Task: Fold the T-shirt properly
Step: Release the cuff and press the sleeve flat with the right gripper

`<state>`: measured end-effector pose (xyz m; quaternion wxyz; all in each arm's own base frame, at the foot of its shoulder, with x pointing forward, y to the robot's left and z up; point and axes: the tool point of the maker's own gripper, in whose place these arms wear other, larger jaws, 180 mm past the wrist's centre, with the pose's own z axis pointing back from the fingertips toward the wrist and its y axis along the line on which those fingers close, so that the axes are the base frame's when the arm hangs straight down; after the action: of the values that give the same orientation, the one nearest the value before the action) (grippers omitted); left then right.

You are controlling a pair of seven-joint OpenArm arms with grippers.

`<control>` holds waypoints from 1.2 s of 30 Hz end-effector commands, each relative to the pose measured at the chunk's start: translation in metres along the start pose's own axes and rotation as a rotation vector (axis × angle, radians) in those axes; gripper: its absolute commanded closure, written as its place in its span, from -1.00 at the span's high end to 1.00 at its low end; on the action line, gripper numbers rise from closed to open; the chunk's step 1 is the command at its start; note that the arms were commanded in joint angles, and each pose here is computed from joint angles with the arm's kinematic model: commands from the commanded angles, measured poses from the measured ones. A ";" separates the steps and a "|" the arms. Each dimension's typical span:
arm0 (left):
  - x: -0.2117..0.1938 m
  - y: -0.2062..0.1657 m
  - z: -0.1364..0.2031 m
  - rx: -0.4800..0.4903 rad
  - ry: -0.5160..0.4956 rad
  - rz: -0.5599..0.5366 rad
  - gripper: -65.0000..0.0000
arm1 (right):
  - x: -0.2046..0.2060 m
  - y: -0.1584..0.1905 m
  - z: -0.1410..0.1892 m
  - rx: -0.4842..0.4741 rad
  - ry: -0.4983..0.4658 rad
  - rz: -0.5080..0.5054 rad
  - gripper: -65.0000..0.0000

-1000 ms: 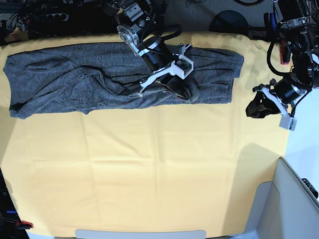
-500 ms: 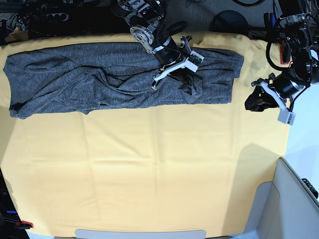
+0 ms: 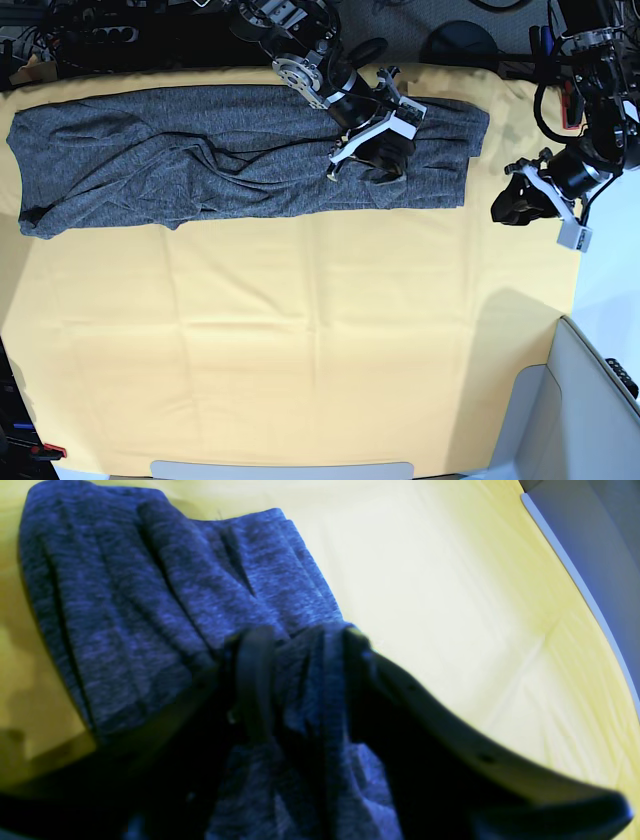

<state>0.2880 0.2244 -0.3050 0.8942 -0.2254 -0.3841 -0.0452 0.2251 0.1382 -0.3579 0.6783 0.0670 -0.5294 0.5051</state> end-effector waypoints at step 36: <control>0.013 -0.001 0.004 -0.007 -0.042 -0.022 -0.52 | -0.002 -0.157 0.027 -0.580 0.141 -0.377 -0.95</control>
<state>0.2879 0.2250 -0.3059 0.8941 -0.2256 -0.3844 -0.0439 0.3176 0.0378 -0.3010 0.8061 -0.0719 -0.5488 0.2096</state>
